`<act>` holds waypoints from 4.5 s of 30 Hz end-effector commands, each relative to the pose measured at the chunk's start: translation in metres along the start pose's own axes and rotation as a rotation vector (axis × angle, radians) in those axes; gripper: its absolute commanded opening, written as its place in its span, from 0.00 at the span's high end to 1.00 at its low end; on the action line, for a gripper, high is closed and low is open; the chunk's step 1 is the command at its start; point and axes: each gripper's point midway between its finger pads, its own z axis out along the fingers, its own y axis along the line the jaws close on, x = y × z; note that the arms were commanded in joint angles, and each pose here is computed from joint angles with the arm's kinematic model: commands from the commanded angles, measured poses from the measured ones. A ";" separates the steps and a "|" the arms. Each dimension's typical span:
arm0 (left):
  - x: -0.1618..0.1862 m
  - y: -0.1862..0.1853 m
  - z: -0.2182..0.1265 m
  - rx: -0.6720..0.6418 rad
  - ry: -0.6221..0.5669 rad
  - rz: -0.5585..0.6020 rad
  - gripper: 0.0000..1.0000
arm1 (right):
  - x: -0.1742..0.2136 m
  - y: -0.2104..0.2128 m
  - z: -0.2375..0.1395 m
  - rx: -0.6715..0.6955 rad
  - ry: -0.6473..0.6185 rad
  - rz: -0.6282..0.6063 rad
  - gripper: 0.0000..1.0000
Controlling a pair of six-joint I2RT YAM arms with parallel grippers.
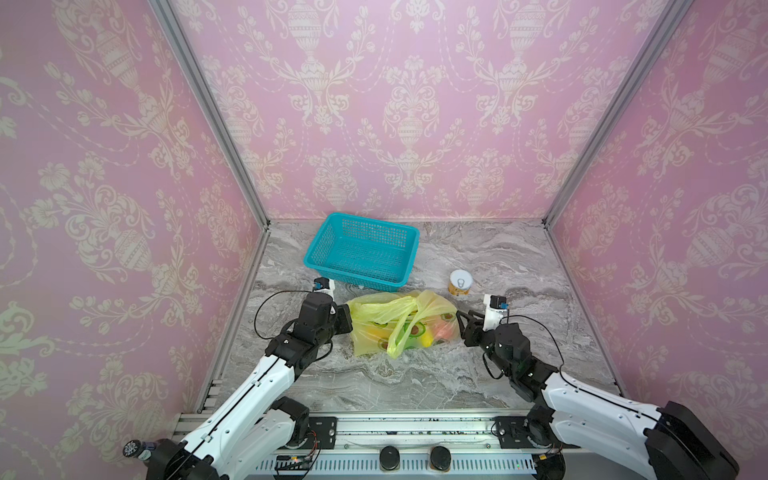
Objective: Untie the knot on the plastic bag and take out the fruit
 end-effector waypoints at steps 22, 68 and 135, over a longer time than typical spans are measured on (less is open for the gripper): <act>0.005 0.004 0.008 -0.015 0.026 0.007 1.00 | 0.060 0.148 -0.045 -0.437 0.179 -0.753 0.16; -0.012 -0.003 -0.032 0.021 -0.123 0.040 0.49 | 0.011 0.136 -0.020 -0.151 -0.016 -0.487 1.00; -0.084 -0.044 -0.084 -0.298 -0.420 0.332 1.00 | -0.076 0.066 -0.025 0.114 0.034 -0.164 1.00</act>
